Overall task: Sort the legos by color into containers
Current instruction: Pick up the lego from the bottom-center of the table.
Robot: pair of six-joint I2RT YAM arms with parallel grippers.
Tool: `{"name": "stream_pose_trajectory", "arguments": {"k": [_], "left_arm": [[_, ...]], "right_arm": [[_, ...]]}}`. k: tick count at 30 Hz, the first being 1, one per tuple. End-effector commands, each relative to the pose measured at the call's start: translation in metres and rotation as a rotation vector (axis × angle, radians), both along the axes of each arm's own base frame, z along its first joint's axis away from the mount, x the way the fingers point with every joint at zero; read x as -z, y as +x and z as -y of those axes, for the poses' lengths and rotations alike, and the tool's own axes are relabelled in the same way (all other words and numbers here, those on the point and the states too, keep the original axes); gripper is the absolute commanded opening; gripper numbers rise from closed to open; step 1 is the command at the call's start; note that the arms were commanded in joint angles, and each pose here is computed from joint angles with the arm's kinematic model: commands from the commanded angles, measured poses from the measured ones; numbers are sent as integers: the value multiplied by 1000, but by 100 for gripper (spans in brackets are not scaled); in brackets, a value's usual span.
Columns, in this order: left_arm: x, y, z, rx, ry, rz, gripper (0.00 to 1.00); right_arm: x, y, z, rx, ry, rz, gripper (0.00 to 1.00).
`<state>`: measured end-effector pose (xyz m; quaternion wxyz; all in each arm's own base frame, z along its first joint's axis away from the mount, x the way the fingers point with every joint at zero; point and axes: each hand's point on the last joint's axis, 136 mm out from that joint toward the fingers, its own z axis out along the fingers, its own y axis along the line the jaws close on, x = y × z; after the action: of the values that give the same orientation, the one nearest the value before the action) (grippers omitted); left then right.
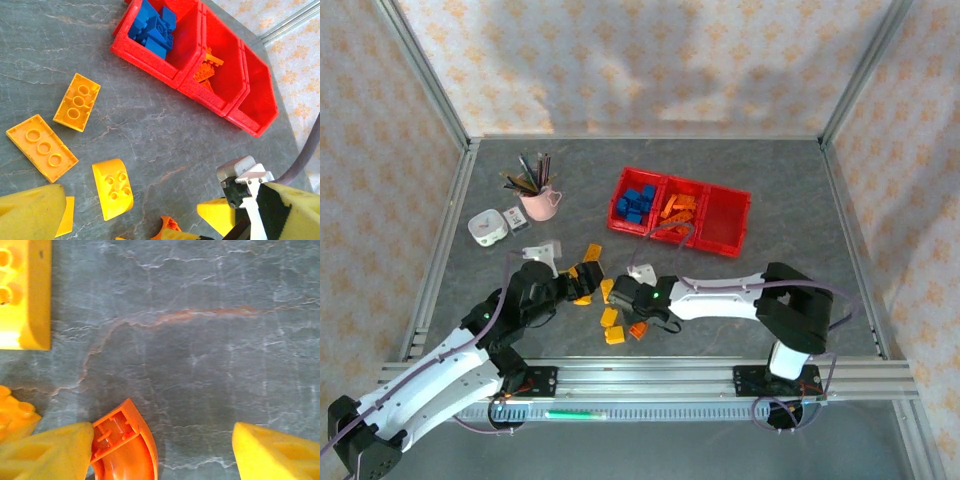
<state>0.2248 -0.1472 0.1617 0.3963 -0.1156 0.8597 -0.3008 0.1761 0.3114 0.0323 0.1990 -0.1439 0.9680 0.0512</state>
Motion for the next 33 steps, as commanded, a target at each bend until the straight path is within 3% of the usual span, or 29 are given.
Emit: {"name": "stream_pose_trajectory", "arguments": {"k": [1,11,21,33], "left_arm": [[4,-3,0,1,-7,-16,99],[0,-1,-1,-11,-15,-9,99],[-4,-2,-4,-28,-24,-2,99],[-7,-2,-8,-45,-23,0,99]], "right_arm": [[19,-11,3,-31,-46,-34,73],[-11,-2,6,-1,-13,33,69],[-4,-24,-14,-102,92,-52,70],[10,-13,-10,-73,17,-28,69]]}}
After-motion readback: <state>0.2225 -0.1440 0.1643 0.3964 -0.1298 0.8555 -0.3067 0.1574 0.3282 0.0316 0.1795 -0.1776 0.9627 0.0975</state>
